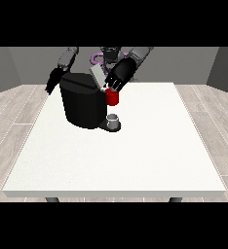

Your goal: Insert the coffee pod into the coffee machine and close the lid

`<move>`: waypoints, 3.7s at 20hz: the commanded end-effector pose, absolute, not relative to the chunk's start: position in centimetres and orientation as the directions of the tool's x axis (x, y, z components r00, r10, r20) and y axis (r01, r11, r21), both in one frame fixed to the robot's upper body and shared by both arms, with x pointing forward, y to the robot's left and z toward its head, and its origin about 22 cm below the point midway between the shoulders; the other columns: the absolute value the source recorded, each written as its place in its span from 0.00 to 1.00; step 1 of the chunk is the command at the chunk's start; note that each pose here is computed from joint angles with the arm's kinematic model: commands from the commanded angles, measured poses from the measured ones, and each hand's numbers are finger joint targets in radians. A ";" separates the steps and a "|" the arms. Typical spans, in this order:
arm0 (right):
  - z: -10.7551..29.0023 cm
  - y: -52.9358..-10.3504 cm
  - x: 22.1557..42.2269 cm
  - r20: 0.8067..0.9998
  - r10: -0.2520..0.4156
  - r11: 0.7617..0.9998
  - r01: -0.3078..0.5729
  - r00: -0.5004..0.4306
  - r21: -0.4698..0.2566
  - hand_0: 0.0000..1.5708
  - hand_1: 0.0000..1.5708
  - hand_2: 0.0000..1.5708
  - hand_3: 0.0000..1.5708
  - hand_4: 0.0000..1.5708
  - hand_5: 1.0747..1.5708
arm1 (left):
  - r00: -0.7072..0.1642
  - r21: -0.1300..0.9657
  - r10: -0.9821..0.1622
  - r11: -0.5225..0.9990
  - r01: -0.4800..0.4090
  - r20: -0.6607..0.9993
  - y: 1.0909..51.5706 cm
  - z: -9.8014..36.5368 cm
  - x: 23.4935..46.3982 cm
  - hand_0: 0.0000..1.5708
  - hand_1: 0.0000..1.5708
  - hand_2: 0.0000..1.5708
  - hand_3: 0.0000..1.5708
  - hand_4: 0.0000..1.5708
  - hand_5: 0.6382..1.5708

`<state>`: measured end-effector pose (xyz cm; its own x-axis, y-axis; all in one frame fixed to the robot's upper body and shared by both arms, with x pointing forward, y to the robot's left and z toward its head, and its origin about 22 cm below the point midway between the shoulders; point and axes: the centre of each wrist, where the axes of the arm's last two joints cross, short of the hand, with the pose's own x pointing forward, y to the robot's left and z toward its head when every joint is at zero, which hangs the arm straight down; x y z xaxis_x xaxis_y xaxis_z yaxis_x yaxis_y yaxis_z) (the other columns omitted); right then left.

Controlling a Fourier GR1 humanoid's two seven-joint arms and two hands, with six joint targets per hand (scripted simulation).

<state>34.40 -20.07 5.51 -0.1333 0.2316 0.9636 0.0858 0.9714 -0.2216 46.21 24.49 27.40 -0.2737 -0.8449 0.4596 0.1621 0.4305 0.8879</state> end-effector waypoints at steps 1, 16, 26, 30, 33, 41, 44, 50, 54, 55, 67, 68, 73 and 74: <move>3.7 -20.2 33.8 0.960 0.247 0.967 0.102 -0.134 -0.235 0.00 0.00 0.00 0.00 0.00 1.00 | -0.301 0.898 -0.846 0.413 0.154 0.441 23.0 27.0 46.3 0.77 0.77 0.80 0.76 0.27 1.00; 6.1 -20.7 35.1 0.965 0.208 0.975 0.113 -0.161 -0.192 0.00 0.00 0.00 0.00 0.00 1.00 | -0.335 0.938 -0.880 0.345 0.038 0.337 25.3 29.6 45.8 0.77 0.77 0.78 0.72 0.00 1.00; 6.8 -20.6 34.8 0.959 0.229 0.972 0.102 -0.166 -0.214 0.00 0.00 0.00 0.00 0.00 1.00 | -0.308 0.943 -0.895 0.332 0.026 0.323 25.9 28.4 46.1 0.71 0.71 0.72 0.65 0.00 1.00; 7.3 -21.9 35.4 0.961 0.240 0.967 0.121 -0.137 -0.224 0.00 0.00 0.00 0.00 0.00 1.00 | -0.345 0.938 -0.880 0.347 0.007 0.328 25.6 27.8 46.0 0.72 0.72 0.72 0.61 0.00 1.00; 8.4 -20.2 35.6 0.943 0.251 0.967 0.092 -0.220 -0.236 0.00 0.00 0.00 0.00 0.03 1.00 | -0.392 0.931 -0.875 0.349 -0.104 0.284 26.6 31.3 45.5 0.79 0.79 0.77 0.61 0.00 1.00; 8.4 -19.7 35.4 0.939 0.281 0.959 0.080 -0.196 -0.271 0.00 0.00 0.00 0.00 0.00 1.00 | -0.363 0.929 -0.889 0.345 -0.131 0.279 26.0 30.0 45.8 0.80 0.80 0.77 0.60 0.00 1.00; 7.9 -20.8 36.0 0.949 0.265 0.961 0.122 -0.170 -0.247 0.00 0.00 0.00 0.00 0.14 1.00 | -0.410 0.954 -0.892 0.266 -0.141 0.189 25.7 31.0 45.4 0.69 0.69 0.68 0.51 0.00 1.00; 7.1 -19.7 35.2 0.945 0.260 0.964 0.112 -0.198 -0.241 0.00 0.00 0.00 0.00 0.10 1.00 | -0.391 0.954 -0.908 0.239 -0.183 0.152 27.2 30.8 45.3 0.32 0.32 0.49 0.38 0.00 1.00; 7.4 -19.6 35.8 0.948 0.266 0.960 0.134 -0.175 -0.245 0.00 0.00 0.00 0.00 0.13 1.00 | -0.375 0.960 -0.913 0.230 -0.157 0.157 25.1 28.9 45.9 0.00 0.00 0.40 0.31 0.00 1.00; 6.1 -21.1 35.4 0.938 0.290 0.954 0.132 -0.191 -0.268 0.00 0.00 0.00 0.00 0.13 1.00 | -0.367 0.956 -0.916 0.238 -0.173 0.162 26.4 30.9 45.5 0.00 0.00 0.37 0.29 0.00 1.00; 2.9 -24.0 34.4 0.971 0.240 0.957 0.166 0.014 -0.239 0.00 0.00 0.00 0.00 0.00 1.00 | -0.370 0.966 -0.899 0.258 -0.014 0.235 24.3 24.0 46.2 0.00 0.00 0.00 0.04 0.00 1.00; 1.6 -22.3 33.2 0.973 0.228 0.964 0.141 -0.021 -0.223 0.00 0.00 0.00 0.00 0.00 1.00 | -0.347 0.959 -0.901 0.284 -0.022 0.259 25.7 24.4 46.2 0.00 0.00 0.00 0.00 0.00 1.00; -1.2 -25.9 32.2 0.968 0.218 0.946 0.216 0.124 -0.241 0.00 0.00 0.00 0.00 0.00 1.00 | -0.400 0.933 -0.843 0.317 0.169 0.359 22.2 17.1 45.6 0.00 0.00 0.11 0.00 0.00 1.00; -1.8 -24.7 31.5 0.968 0.226 0.951 0.193 0.105 -0.243 0.00 0.00 0.00 0.00 0.00 1.00 | -0.371 0.899 -0.820 0.409 0.152 0.436 23.0 17.0 45.6 0.00 0.00 0.18 0.00 0.00 1.00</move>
